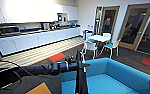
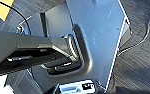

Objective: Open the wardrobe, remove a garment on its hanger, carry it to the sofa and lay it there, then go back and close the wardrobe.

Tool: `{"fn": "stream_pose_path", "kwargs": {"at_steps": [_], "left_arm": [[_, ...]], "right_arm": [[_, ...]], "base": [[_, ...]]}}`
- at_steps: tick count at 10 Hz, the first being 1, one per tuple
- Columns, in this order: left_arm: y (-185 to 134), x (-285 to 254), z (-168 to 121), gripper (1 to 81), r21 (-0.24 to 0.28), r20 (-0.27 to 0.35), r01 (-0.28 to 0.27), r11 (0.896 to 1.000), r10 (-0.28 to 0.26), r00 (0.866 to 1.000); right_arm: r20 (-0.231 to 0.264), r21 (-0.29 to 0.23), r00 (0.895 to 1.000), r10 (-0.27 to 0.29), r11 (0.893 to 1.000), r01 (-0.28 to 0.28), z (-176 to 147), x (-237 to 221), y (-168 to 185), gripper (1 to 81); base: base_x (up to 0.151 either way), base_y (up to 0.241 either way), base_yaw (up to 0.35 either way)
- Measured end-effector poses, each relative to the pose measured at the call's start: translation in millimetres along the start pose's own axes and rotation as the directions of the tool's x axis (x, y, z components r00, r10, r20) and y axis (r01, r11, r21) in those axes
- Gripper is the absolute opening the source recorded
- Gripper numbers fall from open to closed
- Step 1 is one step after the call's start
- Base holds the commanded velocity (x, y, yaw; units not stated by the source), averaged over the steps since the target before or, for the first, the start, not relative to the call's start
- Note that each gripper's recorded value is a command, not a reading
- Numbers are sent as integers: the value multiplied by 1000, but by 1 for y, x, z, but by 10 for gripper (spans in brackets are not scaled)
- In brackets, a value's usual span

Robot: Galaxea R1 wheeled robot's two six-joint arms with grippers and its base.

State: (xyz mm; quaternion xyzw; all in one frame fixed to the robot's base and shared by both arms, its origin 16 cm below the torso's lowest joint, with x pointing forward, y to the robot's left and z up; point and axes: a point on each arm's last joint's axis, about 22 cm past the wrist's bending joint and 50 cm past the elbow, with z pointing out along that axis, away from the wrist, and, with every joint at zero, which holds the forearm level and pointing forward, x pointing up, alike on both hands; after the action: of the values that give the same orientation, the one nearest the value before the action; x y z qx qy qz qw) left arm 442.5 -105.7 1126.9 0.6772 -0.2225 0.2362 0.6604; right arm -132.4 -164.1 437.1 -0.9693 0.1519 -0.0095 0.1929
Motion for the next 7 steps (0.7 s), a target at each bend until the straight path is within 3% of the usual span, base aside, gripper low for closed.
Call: {"fn": "stream_pose_path", "kwargs": {"at_steps": [7], "left_arm": [[0, -2, -1, 10, 7, 6, -1, 1000, 1, 1000]], "right_arm": [[4, 0, 1000, -6, 1000, 6, 0, -2, -1, 811]], "base": [[0, 0, -259]]}}
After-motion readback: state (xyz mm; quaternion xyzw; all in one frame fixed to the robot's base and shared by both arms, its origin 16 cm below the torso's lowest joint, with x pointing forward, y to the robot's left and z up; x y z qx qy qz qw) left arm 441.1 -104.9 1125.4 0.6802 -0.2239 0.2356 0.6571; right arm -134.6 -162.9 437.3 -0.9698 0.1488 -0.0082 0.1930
